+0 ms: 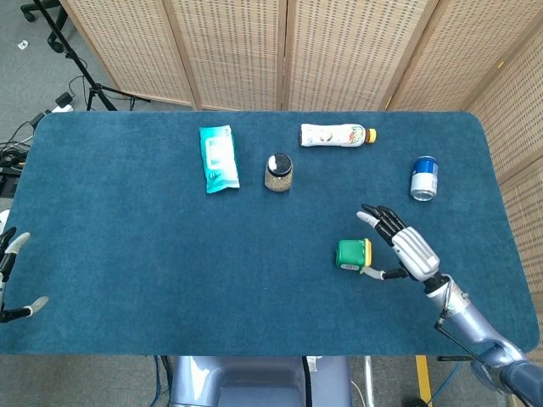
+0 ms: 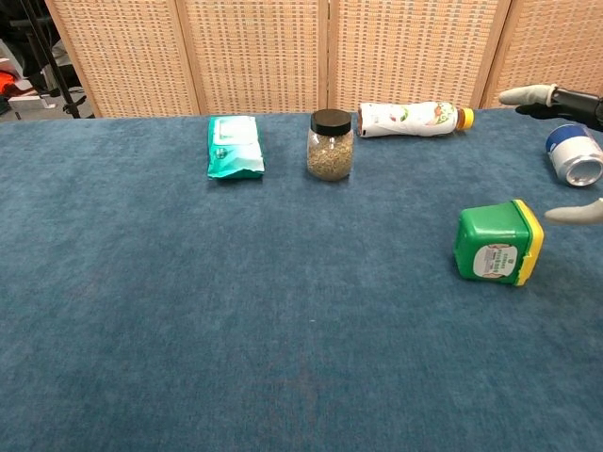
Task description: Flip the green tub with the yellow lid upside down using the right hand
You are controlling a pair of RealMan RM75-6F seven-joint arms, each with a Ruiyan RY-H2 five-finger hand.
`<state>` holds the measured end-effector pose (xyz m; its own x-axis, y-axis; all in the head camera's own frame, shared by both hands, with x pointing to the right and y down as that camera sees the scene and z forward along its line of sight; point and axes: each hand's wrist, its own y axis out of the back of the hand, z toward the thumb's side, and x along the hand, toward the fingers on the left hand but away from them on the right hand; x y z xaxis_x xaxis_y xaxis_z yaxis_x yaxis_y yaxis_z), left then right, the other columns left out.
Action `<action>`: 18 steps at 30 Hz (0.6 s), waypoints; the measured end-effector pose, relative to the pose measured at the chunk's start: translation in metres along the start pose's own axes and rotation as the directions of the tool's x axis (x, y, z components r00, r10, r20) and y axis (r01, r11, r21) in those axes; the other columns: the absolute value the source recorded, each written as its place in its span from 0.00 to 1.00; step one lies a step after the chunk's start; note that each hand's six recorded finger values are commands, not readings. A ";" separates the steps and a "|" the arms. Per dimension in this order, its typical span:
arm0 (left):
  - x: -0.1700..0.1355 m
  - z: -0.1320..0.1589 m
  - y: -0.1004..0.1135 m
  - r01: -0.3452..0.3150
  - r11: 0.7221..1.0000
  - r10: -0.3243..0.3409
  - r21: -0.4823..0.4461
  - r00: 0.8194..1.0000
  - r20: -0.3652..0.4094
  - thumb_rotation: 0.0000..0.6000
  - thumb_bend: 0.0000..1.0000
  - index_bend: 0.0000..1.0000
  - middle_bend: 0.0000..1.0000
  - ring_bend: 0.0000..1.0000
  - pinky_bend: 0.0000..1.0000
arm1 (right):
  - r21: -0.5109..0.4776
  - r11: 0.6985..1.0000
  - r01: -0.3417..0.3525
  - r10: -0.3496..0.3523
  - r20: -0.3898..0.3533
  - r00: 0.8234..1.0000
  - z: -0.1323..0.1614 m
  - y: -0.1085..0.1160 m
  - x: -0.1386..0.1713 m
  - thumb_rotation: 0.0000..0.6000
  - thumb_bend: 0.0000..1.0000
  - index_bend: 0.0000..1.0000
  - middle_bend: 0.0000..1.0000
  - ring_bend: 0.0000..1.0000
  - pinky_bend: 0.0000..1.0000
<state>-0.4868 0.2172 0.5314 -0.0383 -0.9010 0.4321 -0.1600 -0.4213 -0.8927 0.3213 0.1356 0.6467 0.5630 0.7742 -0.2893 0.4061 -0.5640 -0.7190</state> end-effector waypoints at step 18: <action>0.001 -0.005 0.004 -0.006 1.000 0.006 -0.017 1.000 -0.007 1.00 0.00 0.00 0.00 0.00 0.00 | 0.329 0.883 -0.333 0.185 0.409 0.894 0.044 -0.015 -0.026 1.00 0.00 0.02 0.00 0.00 0.00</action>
<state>-0.4929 0.2153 0.5286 -0.0458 -0.9028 0.4276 -0.1768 -0.4140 -0.8929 0.2689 0.1361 0.6372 0.2839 0.7052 -0.6497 -0.0661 -0.6616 -0.7470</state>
